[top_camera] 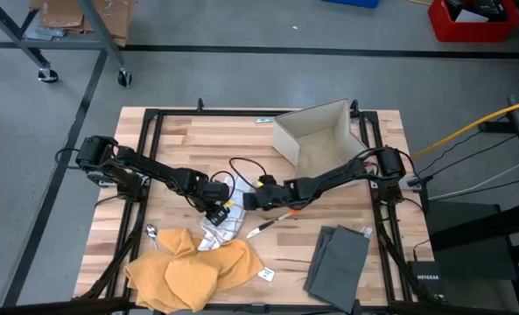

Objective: Fold towel
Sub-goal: Stack the white kitchen towel onto the grey kitchen towel

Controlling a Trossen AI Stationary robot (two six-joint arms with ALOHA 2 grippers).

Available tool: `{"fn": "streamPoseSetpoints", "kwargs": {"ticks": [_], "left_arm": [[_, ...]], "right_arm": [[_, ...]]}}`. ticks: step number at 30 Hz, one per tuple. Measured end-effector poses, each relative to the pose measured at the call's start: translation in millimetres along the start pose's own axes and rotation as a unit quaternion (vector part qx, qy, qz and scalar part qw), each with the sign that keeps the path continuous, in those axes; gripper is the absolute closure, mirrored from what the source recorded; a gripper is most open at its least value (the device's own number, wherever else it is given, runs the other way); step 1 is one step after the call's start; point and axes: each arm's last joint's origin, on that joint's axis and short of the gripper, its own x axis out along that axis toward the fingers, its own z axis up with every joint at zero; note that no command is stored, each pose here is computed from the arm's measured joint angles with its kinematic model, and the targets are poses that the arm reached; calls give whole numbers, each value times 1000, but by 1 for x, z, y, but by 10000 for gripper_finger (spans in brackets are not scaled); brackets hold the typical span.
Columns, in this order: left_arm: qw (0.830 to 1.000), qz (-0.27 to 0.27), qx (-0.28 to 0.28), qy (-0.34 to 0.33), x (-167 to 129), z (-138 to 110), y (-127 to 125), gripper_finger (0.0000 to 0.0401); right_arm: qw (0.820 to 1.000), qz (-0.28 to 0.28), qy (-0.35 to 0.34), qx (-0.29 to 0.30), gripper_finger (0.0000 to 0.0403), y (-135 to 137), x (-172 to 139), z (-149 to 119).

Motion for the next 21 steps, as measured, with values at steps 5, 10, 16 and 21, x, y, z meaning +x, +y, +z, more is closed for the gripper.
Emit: {"fn": "streamPoseSetpoints", "kwargs": {"ticks": [5, 10, 16, 21], "left_arm": [[1000, 0, 0, 0, 0, 0, 0, 270], [1000, 0, 0, 0, 0, 0, 0, 270], [1000, 0, 0, 0, 0, 0, 0, 270], [1000, 0, 0, -1, 0, 0, 0, 270]], "right_arm": [[999, 16, -16, 24, 210, 2, 5, 0], [1000, 2, 0, 24, 210, -1, 4, -1], [1000, -3, 5, 28, 210, -3, 4, -4], [997, -37, -20, 58, 210, -9, 4, -3]]}}
